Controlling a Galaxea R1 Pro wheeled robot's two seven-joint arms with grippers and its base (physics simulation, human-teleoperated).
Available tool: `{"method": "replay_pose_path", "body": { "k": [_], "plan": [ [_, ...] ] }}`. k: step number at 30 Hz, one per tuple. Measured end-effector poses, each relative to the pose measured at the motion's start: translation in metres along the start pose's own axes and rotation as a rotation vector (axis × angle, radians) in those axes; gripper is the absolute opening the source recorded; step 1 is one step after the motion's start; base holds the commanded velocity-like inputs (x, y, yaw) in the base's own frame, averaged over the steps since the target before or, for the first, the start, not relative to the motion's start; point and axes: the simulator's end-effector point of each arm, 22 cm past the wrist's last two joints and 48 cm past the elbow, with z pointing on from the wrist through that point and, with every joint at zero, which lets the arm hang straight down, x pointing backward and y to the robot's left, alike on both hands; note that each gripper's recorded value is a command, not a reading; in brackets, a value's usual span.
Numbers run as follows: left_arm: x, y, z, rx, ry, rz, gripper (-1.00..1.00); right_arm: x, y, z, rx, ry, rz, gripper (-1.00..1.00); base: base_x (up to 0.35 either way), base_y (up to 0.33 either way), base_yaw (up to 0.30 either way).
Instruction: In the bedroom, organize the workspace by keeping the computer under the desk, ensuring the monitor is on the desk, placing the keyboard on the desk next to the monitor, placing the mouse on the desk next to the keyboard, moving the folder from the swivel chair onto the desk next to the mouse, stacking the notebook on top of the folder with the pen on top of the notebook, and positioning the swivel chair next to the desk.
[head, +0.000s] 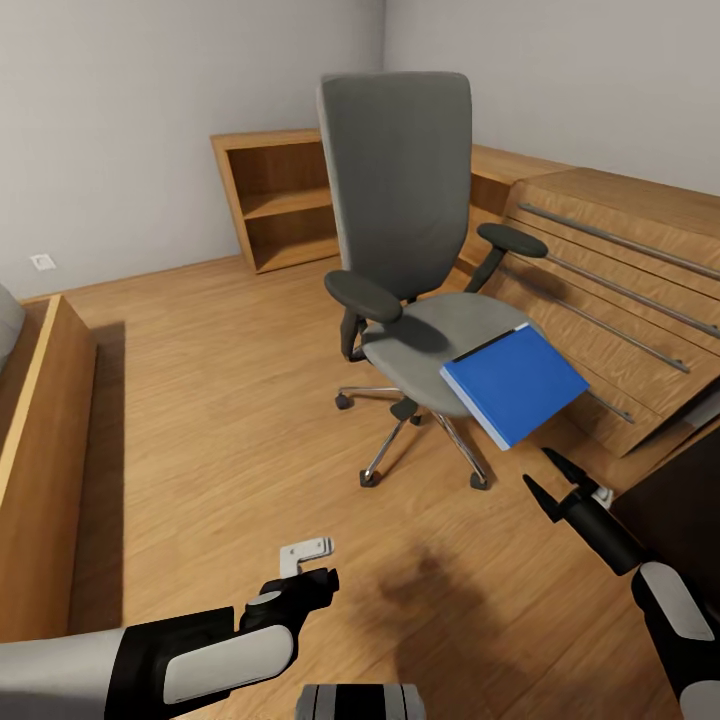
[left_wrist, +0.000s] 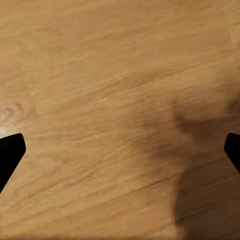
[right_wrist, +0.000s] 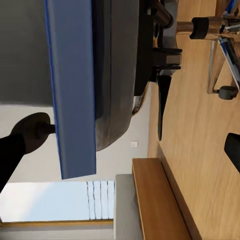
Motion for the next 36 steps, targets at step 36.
{"method": "replay_pose_path", "body": {
  "k": [36],
  "plan": [
    [-0.0002, 0.0036, 0.0009, -0.007, 0.000, -0.001, 1.00, -0.0047, 0.0090, -0.0039, -0.033, 0.000, -0.010, 1.00, 0.048, 0.019, 0.000]
  ]
}}
